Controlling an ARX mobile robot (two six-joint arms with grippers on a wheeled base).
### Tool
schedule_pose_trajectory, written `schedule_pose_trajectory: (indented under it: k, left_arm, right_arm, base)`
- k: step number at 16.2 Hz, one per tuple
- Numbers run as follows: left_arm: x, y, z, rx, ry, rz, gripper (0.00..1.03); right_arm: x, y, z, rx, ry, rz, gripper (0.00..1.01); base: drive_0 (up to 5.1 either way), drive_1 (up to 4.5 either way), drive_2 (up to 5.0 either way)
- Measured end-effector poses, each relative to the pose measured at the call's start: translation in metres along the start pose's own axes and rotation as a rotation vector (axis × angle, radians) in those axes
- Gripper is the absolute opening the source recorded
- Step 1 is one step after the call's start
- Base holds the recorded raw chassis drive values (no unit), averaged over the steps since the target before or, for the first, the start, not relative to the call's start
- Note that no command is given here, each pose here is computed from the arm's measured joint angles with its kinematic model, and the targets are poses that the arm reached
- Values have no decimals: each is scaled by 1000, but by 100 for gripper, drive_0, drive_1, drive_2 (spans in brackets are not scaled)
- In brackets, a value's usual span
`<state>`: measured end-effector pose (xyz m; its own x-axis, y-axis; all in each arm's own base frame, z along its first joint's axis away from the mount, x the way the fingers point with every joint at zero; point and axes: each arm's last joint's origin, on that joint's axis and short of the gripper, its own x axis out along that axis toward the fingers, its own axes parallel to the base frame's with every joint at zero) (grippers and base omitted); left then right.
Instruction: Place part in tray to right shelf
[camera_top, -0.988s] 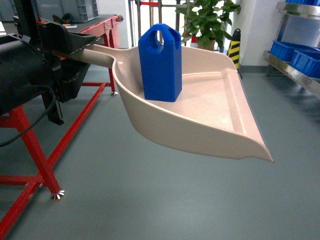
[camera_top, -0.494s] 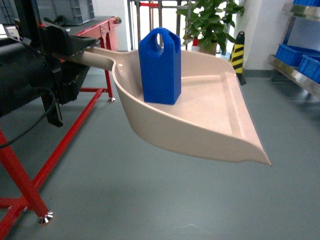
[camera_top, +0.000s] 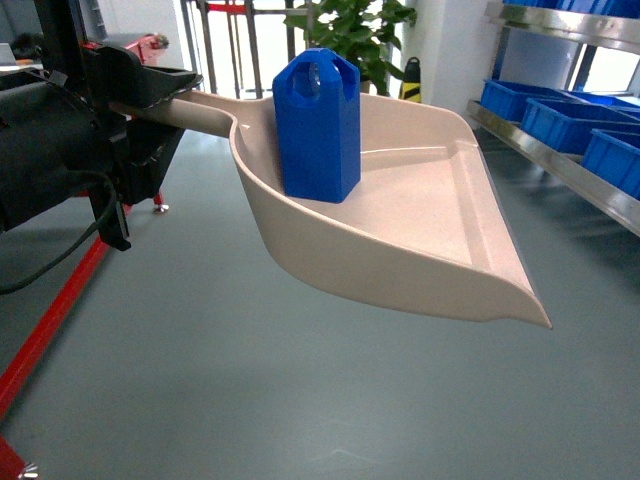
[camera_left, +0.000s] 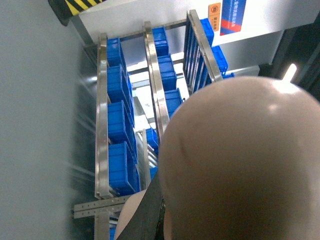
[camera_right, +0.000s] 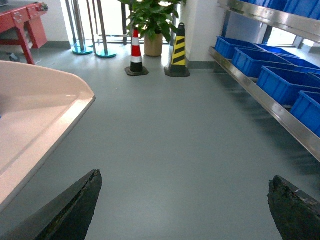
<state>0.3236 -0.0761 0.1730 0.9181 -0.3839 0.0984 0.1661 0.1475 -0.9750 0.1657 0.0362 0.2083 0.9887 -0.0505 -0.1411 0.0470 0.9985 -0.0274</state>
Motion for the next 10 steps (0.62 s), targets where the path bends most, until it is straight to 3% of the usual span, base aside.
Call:
schedule_pose_trajectory:
  k: [10]
  left_arm:
    - [0, 0, 0, 0, -1, 0, 16]
  right_arm:
    - [0, 0, 0, 0, 0, 0, 98]
  base:
    - [-2, 415, -419]
